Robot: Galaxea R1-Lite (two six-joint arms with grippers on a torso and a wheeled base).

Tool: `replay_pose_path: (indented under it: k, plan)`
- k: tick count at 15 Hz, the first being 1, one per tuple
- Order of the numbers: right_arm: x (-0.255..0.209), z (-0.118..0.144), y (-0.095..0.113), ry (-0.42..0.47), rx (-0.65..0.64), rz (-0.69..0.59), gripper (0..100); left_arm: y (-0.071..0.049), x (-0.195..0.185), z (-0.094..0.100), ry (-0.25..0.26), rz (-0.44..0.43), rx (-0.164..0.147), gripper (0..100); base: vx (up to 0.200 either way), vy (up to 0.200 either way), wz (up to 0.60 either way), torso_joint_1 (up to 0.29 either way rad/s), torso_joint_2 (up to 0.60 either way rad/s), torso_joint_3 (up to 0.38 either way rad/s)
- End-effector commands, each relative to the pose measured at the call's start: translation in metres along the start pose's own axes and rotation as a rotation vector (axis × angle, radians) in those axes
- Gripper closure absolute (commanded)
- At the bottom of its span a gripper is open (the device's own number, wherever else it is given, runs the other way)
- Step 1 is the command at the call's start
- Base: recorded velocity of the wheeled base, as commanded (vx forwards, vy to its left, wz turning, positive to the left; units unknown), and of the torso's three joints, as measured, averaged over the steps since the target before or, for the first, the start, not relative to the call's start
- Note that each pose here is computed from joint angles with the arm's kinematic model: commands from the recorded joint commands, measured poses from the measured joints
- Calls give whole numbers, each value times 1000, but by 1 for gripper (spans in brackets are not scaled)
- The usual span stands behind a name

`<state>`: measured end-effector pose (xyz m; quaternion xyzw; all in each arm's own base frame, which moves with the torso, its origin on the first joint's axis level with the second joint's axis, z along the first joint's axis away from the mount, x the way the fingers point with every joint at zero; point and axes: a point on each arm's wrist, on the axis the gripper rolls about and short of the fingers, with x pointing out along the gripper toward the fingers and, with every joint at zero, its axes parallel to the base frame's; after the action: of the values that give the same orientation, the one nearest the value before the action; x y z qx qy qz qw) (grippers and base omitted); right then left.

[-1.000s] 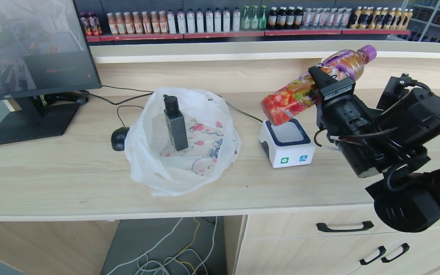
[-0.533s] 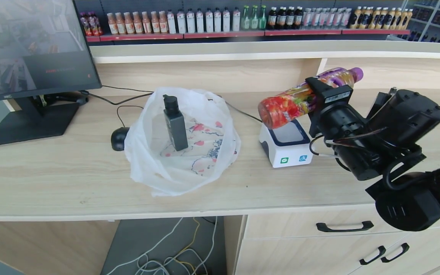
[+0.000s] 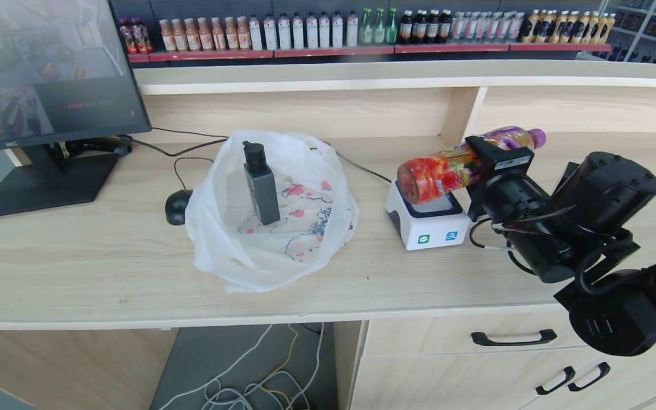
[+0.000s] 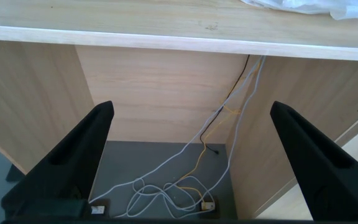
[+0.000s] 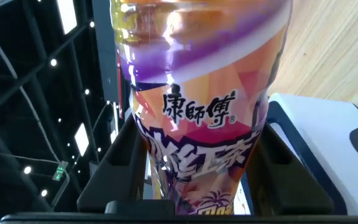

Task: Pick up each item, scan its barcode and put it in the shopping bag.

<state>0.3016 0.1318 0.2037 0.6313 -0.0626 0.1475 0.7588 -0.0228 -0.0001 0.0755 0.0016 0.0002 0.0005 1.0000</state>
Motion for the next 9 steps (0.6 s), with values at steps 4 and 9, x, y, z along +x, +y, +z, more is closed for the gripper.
replay_pose_path:
  k: [4,9]
  plan:
    - [-2,2,-4,-2,1,-16,100,0,0,0,0,0,0,0,0,0,0,0,0,0]
    - [1,1,-5,3,1,-12,100,0,0,0,0,0,0,0,0,0,0,0,0,0]
